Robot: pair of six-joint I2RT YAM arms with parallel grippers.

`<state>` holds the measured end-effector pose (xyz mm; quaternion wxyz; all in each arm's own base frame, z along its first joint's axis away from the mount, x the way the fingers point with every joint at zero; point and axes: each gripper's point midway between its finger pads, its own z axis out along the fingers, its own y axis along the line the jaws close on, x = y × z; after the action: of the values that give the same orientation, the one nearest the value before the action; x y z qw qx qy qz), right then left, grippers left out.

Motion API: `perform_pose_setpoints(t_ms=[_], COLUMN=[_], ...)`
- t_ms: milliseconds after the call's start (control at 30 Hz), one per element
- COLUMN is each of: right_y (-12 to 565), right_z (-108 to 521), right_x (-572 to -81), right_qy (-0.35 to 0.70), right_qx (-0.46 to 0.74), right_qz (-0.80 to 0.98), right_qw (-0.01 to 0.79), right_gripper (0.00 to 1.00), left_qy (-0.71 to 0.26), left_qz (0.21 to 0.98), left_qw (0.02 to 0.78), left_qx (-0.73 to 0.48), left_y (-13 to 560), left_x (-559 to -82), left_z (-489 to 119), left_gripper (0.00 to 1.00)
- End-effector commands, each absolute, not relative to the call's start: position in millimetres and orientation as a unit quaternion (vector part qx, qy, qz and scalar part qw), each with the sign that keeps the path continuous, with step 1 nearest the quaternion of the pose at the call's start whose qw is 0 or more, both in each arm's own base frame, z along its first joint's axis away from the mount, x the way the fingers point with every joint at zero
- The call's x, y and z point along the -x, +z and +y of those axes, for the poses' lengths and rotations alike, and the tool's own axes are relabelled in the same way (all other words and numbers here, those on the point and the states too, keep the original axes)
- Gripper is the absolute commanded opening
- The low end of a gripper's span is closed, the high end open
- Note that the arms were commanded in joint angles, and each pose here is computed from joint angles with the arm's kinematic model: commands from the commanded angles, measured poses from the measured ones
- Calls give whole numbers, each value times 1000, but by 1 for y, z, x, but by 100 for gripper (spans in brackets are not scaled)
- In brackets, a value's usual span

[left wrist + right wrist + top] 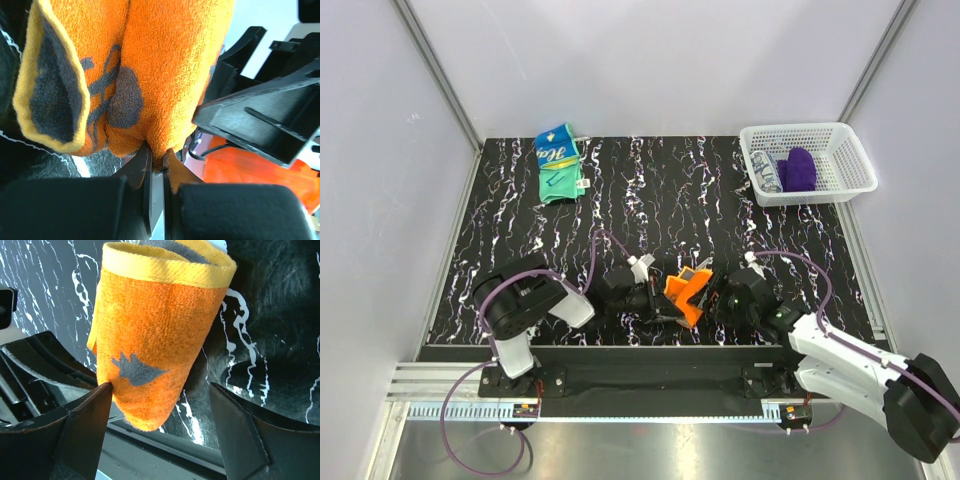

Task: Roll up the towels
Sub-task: Roll the towel

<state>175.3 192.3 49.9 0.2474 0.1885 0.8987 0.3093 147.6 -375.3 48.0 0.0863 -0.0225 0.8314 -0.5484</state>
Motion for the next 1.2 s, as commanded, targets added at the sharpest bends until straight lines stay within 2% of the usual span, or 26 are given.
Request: perform_pose_setpoints(t_ms=[0, 300, 400, 433, 500, 533, 633, 733, 767, 833, 867, 967, 1033, 1100, 1167], right_y=[53, 55, 53, 54, 52, 51, 51, 54, 54, 55, 56, 56, 54, 53, 51], right_z=[198, 213, 215, 216, 217, 217, 217, 214, 213, 211, 211, 208, 208, 208, 208], right_x=[-186, -206, -210, -211, -210, -210, -208, -206, -206, -204, -204, -200, -199, -198, -197], right_qy=[317, 327, 325, 327, 326, 326, 327, 326, 324, 321, 322, 317, 315, 313, 309], right_qx=[-189, -173, -169, -168, -165, -165, -164, -163, -164, -164, -164, -164, -164, -165, -165], right_qz=[890, 884, 884, 884, 885, 886, 886, 886, 887, 888, 887, 891, 892, 894, 897], right_qw=[266, 287, 290, 291, 288, 286, 284, 286, 286, 285, 287, 282, 278, 274, 269], right_gripper=[84, 78, 71, 63, 54, 48, 38, 35, 34, 34, 33, 33, 33, 33, 33], left_qy=[-585, -619, -632, -634, -635, -631, -610, -583, -572, -524, -517, -475, -420, -373, -343], left_qz=[807, 783, 773, 771, 771, 774, 790, 810, 817, 848, 850, 871, 894, 898, 898], left_qw=[81, 36, 27, 28, 31, 32, 42, 59, 65, 76, 103, 123, 156, 226, 258], left_qx=[21, 47, 50, 49, 43, 42, 35, 20, 18, 11, -4, -14, -30, -54, -94], left_y=[62, 65, 67, 67, 66, 67, 64, 62, 60, 44, 50, 52, 49, 61, 75], left_x=[-148, -139, -137, -137, -136, -137, -138, -139, -141, -143, -150, -155, -158, -177, -169], left_z=[-377, -372, -370, -371, -369, -369, -367, -364, -363, -354, -354, -346, -332, -328, -329], left_gripper=[0, 0, 0, 0, 1, 4, 11, 25, 37, 47, 48, 49, 49, 50, 50])
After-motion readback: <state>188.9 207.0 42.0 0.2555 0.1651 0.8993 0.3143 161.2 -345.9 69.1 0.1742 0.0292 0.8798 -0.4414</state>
